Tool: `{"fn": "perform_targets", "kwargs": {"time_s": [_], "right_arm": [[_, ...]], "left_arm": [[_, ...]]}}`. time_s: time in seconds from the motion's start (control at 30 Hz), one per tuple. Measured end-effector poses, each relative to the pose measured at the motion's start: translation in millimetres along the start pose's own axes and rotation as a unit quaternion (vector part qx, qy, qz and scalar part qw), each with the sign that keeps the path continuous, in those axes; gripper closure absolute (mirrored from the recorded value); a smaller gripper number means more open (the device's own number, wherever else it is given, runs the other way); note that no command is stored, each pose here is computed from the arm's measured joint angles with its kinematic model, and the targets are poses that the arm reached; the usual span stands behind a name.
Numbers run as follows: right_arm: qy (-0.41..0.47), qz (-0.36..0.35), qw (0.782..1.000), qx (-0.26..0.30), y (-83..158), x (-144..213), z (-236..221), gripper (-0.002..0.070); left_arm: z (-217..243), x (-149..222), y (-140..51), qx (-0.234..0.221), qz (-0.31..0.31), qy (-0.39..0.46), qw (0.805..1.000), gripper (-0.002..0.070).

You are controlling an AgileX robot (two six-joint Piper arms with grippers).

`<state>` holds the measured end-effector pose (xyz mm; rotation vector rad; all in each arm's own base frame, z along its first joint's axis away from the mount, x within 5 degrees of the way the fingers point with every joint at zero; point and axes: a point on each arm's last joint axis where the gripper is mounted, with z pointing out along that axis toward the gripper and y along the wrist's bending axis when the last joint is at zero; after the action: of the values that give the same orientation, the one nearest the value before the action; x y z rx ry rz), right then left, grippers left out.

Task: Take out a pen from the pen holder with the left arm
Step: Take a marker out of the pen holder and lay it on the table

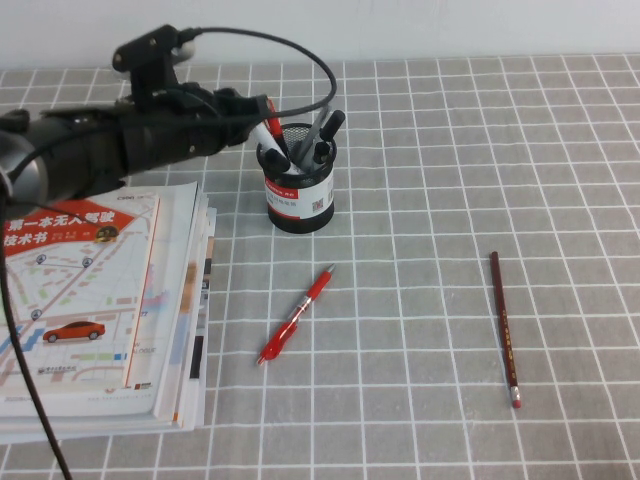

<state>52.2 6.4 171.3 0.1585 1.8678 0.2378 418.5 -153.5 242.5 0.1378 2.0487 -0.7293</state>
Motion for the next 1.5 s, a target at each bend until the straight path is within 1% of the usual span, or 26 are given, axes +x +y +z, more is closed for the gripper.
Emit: {"fn": "perform_targets", "kwargs": {"time_s": [0.2, 0.47, 0.7, 0.87, 0.97, 1.0, 1.03, 1.1, 1.17, 1.23, 1.33, 1.5], "right_arm": [[0.000, 0.000, 1.000, 0.000, 0, 0, 0, 0.0689], [0.000, 0.000, 1.000, 0.000, 0, 0, 0, 0.0689], [0.000, 0.000, 1.000, 0.000, 0, 0, 0, 0.0689], [0.000, 0.000, 1.000, 0.000, 0, 0, 0, 0.0689], [0.000, 0.000, 1.000, 0.000, 0, 0, 0, 0.0689], [0.000, 0.000, 1.000, 0.000, 0, 0, 0, 0.0689], [0.000, 0.000, 1.000, 0.000, 0, 0, 0, 0.0689], [0.000, 0.000, 1.000, 0.000, 0, 0, 0, 0.0689], [0.000, 0.000, 1.000, 0.000, 0, 0, 0, 0.0689], [0.000, 0.000, 1.000, 0.000, 0, 0, 0, 0.0689], [0.000, 0.000, 1.000, 0.000, 0, 0, 0, 0.0688], [0.000, 0.000, 1.000, 0.000, 0, 0, 0, 0.0688]], "left_arm": [[-19, -19, -12.3, 0.003, 0.026, -0.030, 0.999, 0.0580], [-43, -39, -28.0, 0.012, 0.041, -0.065, 0.997, 0.0580], [-74, -62, -43.7, 0.006, 0.061, -0.110, 0.992, 0.0580], [-109, -81, -62.7, 0.013, 0.099, -0.149, 0.984, 0.0580], [-139, -92, -81.6, 0.039, 0.130, -0.171, 0.976, 0.0580], [-152, -94, -89.9, 0.054, 0.134, -0.174, 0.974, 0.0580], [-160, -94, -95.0, 0.064, 0.143, -0.170, 0.973, 0.0580], [-176, -92, -106.0, 0.091, 0.142, -0.150, 0.974, 0.0580], [-187, -84, -114.0, 0.115, 0.149, -0.099, 0.977, 0.0580], [-191, -71, -116.9, 0.131, 0.154, -0.030, 0.979, 0.0580], [-192, -55, -116.9, 0.146, 0.162, 0.056, 0.974, 0.0580], [-189, -42, -122.0, 0.173, 0.146, 0.117, 0.967, 0.0580]]}}
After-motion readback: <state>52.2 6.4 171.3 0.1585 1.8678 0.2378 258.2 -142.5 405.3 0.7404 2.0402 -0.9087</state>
